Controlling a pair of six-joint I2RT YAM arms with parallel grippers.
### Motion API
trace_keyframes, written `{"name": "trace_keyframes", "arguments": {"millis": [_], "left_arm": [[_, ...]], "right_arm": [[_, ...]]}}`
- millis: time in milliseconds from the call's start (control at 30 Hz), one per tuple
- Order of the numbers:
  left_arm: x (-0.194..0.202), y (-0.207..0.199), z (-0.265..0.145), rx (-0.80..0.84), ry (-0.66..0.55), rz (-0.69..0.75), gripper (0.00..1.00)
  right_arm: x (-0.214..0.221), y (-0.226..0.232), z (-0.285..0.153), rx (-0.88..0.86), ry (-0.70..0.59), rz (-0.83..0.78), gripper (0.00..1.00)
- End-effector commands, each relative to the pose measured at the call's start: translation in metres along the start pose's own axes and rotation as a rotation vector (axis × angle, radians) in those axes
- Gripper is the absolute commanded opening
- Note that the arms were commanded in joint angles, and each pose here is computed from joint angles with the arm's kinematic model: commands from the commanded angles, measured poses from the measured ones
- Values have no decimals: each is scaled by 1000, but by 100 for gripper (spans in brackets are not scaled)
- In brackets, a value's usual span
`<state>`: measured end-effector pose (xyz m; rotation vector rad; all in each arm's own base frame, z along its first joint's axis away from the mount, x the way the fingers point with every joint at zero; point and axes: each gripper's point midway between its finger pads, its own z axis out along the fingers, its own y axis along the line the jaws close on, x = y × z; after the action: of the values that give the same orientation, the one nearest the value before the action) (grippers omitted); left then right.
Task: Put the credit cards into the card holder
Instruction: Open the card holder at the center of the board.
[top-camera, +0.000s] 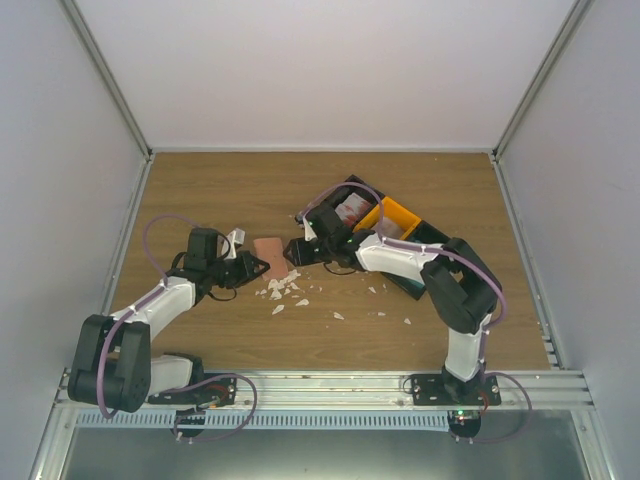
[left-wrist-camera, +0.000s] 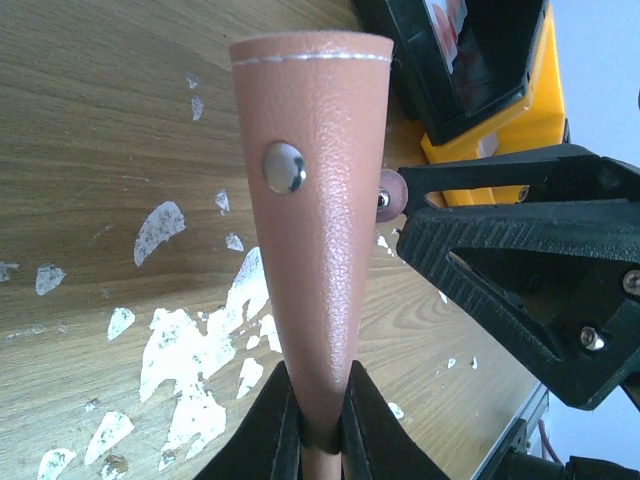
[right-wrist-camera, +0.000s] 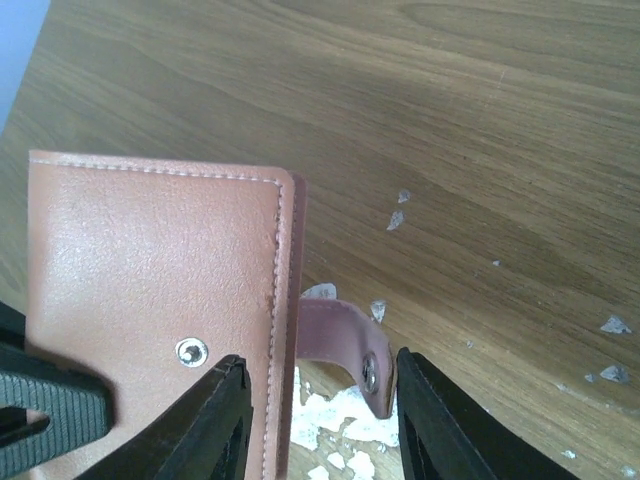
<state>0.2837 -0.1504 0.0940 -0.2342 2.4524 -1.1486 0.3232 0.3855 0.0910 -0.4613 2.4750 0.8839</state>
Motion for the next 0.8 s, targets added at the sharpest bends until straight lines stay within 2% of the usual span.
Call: {"name": "trace_keyframes", "arguments": {"millis": [0, 267, 467, 533, 600, 767], "left_arm": [[-10, -17, -3, 43, -23, 56, 0], [-9, -17, -4, 41, -19, 57, 0], [-7, -17, -3, 46, -14, 52, 0], [-6, -16, -3, 45, -8, 45, 1], [-4, -14, -2, 35, -5, 40, 7], [-4, 13, -4, -108, -21, 12, 39]], "right_arm": [[-3, -5, 11, 2, -10, 14, 39], [4, -8, 25, -1, 35, 20, 32], [-4, -4, 23, -23, 7, 0, 5], [-8, -6, 20, -9, -2, -9, 1], [-8, -10, 17, 13, -4, -19, 0], [9, -25, 8, 84, 54, -22, 0]]}}
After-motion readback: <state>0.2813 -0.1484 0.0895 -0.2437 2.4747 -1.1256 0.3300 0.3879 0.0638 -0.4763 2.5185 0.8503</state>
